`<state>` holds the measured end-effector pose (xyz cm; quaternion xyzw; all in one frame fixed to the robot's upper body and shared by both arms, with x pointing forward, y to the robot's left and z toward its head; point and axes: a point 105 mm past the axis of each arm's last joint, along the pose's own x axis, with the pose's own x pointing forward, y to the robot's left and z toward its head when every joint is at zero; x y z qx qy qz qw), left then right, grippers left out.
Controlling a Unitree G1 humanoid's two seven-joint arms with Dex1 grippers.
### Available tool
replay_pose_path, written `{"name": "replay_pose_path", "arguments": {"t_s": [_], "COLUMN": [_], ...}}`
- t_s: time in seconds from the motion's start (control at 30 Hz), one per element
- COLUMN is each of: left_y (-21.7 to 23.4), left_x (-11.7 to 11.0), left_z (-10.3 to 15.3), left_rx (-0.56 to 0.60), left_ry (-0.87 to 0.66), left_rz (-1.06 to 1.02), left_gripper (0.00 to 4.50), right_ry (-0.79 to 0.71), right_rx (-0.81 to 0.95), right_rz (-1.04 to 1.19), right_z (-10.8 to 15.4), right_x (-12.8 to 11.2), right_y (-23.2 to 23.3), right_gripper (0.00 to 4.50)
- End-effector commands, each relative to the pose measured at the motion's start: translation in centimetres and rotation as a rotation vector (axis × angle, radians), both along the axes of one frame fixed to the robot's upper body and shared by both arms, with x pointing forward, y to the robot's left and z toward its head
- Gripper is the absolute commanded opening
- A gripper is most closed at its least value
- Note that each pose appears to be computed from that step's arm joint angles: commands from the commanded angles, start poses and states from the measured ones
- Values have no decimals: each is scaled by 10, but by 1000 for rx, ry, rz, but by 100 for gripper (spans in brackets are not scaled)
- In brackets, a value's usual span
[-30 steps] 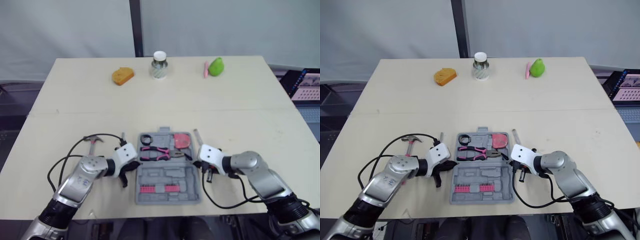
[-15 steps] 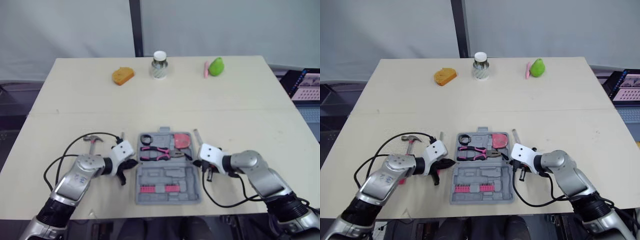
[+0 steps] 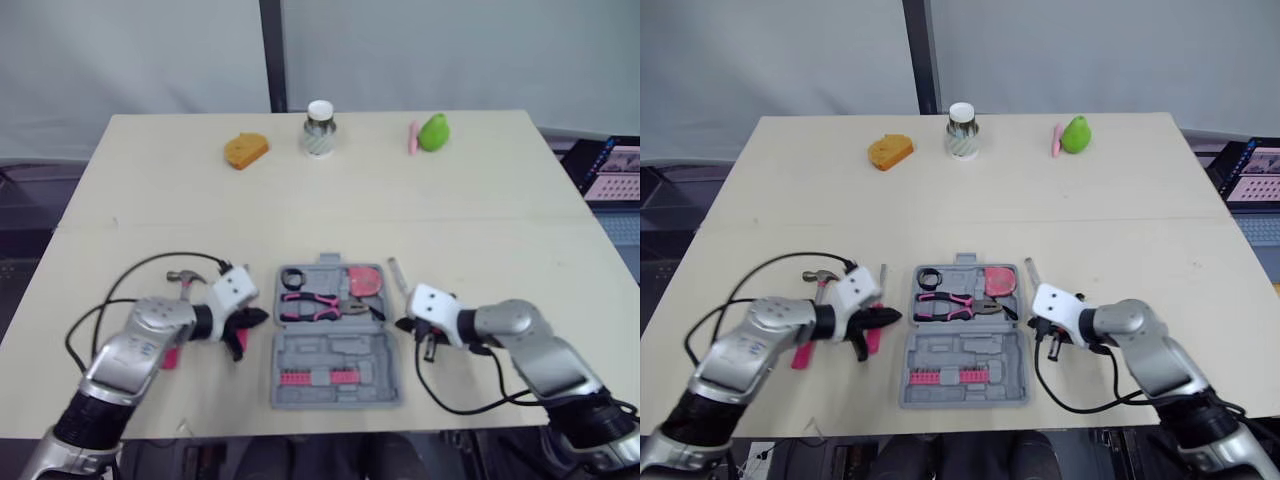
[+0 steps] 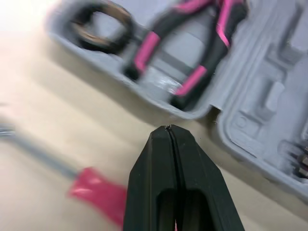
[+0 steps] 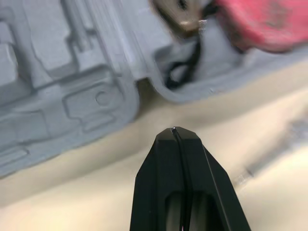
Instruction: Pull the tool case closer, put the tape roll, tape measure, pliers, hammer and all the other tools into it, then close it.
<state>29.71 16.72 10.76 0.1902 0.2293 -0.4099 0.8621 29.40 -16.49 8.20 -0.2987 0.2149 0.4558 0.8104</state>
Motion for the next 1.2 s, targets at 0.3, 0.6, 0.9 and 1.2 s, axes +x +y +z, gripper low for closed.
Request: {"name": "replay_pose_path", "arguments": {"t_s": [0.3,0.6,0.9,1.2], "left_y": [155,249,253,109], "left_x": [-16,-72,-80,-34], "left_z": [69,27,12,40], "left_rx": [-123,-189,-227,-332], "left_ry": [-236,-372,-361,-333], "left_rz": [559,990,1050,398], "left_gripper": [314,450,450,450], "right_ry": [-114,-343,-355,-266], "right_rx": [375,560,565,544], "right_rz": [-436,-803,-841,-698], "right_z": [71,64,46,36], "right_x": [-12,-7,-5,7], "right_y": [-124,-194,-191,-107], "right_gripper": [256,447,447,447]}}
